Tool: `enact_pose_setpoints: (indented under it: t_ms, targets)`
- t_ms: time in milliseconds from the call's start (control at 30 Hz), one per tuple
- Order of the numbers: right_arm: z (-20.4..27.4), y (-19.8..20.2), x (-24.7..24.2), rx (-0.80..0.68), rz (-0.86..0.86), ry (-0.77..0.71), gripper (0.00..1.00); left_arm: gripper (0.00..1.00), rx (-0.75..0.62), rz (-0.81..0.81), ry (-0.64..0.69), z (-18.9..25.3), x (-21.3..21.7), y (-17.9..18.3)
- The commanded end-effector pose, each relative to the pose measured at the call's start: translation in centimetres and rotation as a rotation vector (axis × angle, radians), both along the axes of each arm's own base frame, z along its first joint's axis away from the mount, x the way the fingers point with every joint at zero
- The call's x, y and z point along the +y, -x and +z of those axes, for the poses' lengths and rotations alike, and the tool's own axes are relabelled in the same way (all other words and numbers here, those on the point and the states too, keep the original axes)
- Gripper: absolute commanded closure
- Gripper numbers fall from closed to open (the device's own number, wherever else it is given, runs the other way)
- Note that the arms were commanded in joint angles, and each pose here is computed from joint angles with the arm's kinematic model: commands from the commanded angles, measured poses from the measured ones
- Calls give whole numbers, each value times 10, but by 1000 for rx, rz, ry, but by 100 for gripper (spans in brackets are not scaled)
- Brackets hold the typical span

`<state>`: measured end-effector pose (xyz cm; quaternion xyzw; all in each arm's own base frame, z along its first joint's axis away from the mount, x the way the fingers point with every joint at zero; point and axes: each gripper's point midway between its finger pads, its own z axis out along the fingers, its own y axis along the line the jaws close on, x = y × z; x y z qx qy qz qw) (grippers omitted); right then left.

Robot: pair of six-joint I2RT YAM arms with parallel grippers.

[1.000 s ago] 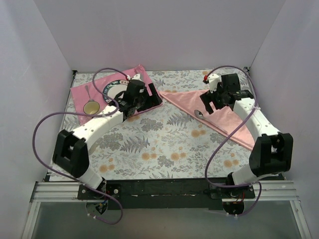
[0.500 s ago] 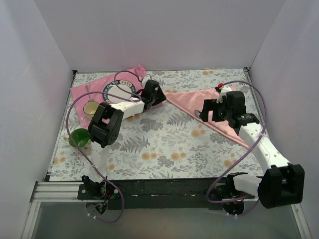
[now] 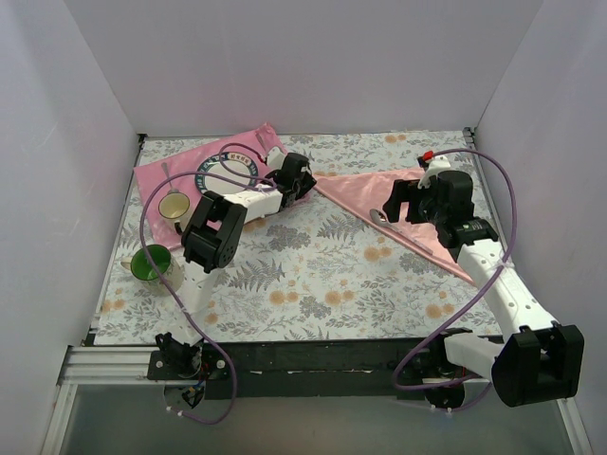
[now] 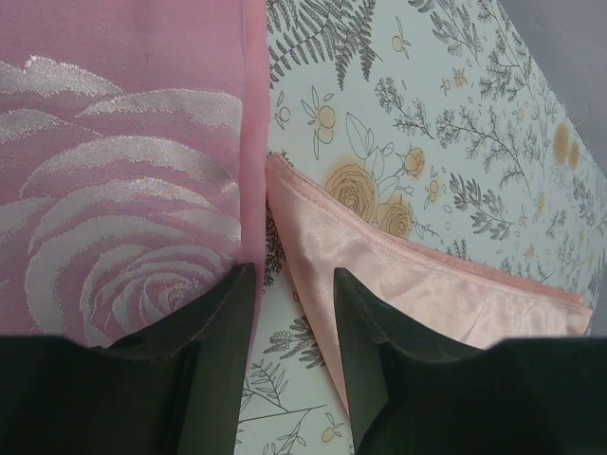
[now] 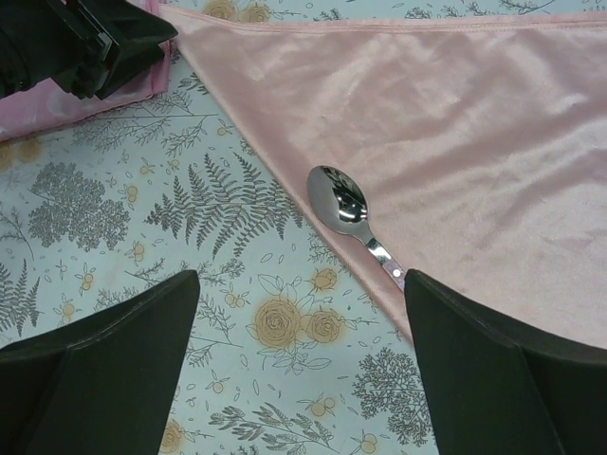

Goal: Fold the napkin, place the utensils inside, and roll it up
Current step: Fold the napkin

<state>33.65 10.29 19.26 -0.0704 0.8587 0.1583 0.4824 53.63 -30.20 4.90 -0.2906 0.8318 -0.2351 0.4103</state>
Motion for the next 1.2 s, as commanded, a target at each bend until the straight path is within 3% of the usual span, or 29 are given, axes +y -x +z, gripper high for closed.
enact_pose_setpoints:
  t_ms: [0,333,500,633,900,1167]
  targets:
    - [18,-14,-1,-60,-20,-13,4,62,10,58,27,-6,1,-8]
    - [13,-12,0,-50,-15,-14,4,64,10,63,67,-18,-6,-14]
    - [12,-11,0,-48,-13,-17,4,68,19,89,36,-26,2,-13]
    - [13,-10,2,-45,-4,-22,4,78,-19,47,-7,-21,0,-16]
    - [15,-1,10,-46,38,-59,5,91,-326,-182,-213,59,-38,-19]
    - [19,3,11,-38,26,-85,4,93,-523,-403,-320,101,-98,33]
